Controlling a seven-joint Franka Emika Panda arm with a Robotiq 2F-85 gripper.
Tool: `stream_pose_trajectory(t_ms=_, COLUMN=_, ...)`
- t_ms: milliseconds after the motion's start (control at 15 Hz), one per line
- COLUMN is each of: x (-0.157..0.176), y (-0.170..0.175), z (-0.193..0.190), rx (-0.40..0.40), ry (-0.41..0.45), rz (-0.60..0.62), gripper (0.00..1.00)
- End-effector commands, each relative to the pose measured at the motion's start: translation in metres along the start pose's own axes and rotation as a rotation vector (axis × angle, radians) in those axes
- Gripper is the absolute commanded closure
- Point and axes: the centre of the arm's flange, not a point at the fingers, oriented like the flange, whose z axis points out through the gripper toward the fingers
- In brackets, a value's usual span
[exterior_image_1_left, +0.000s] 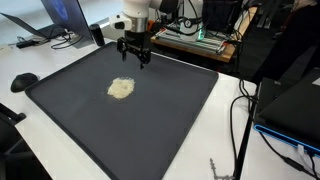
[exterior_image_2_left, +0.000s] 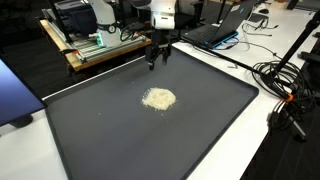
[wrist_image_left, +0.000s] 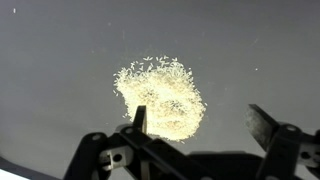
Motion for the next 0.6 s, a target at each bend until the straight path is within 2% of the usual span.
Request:
stream_pose_trajectory(t_ms=0, x=0.031, y=-0.029, z=0.011, rx=-0.085, ry=-0.084, rz=-0.041, gripper=0.00)
stream_pose_trajectory(t_ms=133, x=0.043, y=-0.040, z=0.017, rx=-0.116, ry=-0.126, rz=-0.069, gripper=0.00)
stream_pose_trajectory(t_ms=267, x=0.057, y=-0.048, z=0.023, rx=-0.094, ry=-0.162, rz=-0.109, gripper=0.00)
stream_pose_trajectory(t_ms=533, x=0.086, y=-0.046, z=0.030, rx=-0.109, ry=-0.190, rz=-0.128, gripper=0.00)
